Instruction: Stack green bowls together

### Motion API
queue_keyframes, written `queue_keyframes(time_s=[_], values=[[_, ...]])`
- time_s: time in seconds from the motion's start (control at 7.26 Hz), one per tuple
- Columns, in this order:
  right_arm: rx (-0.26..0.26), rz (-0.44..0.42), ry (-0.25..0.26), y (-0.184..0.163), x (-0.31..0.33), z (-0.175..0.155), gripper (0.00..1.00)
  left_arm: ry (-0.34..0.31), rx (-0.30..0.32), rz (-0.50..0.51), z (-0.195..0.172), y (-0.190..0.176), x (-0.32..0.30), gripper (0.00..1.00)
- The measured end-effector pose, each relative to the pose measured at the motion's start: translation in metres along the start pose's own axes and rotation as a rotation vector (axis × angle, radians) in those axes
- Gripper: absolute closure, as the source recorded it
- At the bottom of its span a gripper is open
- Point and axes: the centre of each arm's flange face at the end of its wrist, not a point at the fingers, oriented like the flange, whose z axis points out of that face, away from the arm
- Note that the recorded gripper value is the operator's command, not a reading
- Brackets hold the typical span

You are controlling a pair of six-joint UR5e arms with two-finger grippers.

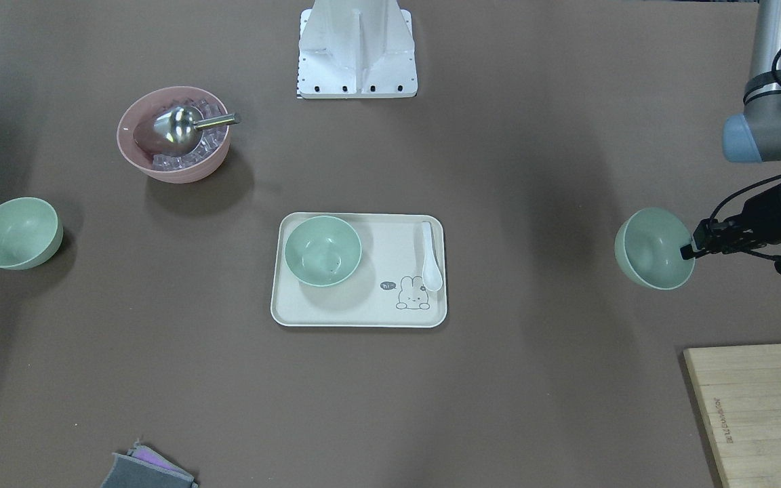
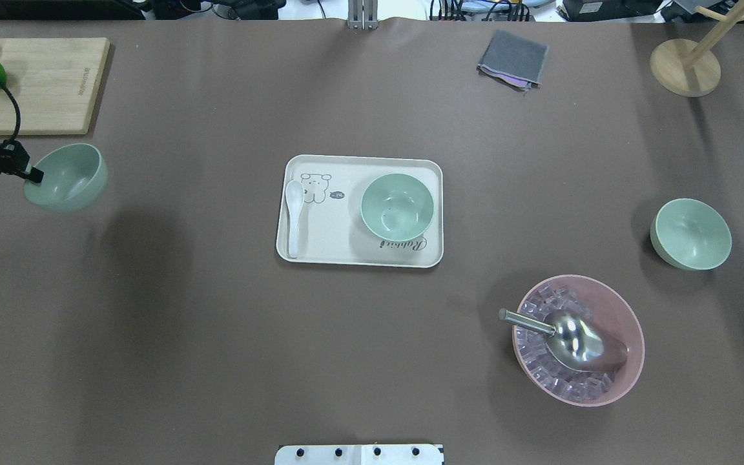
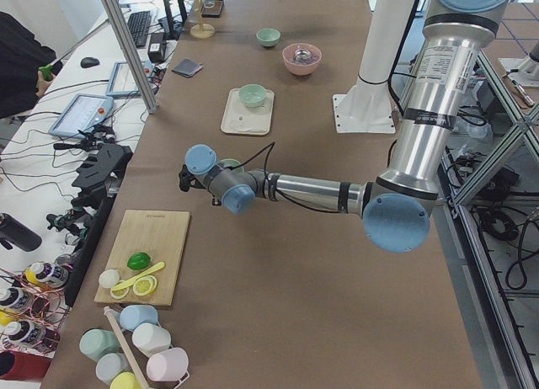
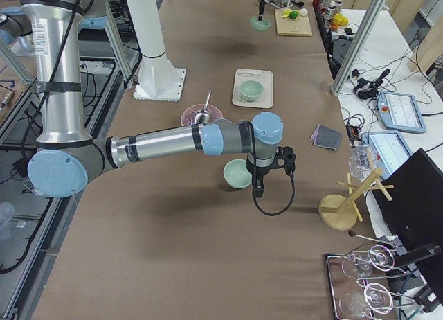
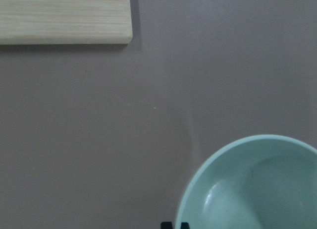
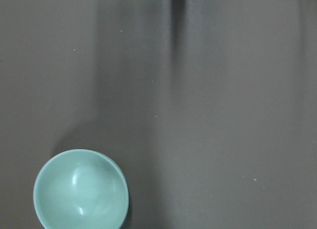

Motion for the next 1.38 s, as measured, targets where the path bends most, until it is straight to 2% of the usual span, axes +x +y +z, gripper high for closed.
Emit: queue_keyframes(time_s=[0.28, 0.41, 0.69, 1.1, 1.38], values=[[0.009, 0.010, -0.006, -0.007, -0.046, 0.034, 0.00, 0.000, 0.029, -0.082, -0.001, -0.027, 0.071, 1.00], [0.011, 0.004, 0.000, -0.007, -0.059, 0.051, 0.00, 0.004, 0.035, -0.124, 0.011, -0.034, 0.115, 1.00], [0.029, 0.009, 0.011, -0.002, -0.065, 0.088, 0.00, 0.021, 0.042, -0.190, 0.038, -0.038, 0.203, 1.00], [0.056, 0.030, -0.022, 0.019, -0.058, 0.141, 0.00, 0.055, 0.042, -0.254, 0.055, -0.033, 0.290, 1.00], [0.040, 0.030, -0.031, 0.035, -0.055, 0.154, 0.23, 0.043, 0.047, -0.274, 0.061, -0.032, 0.331, 1.00]])
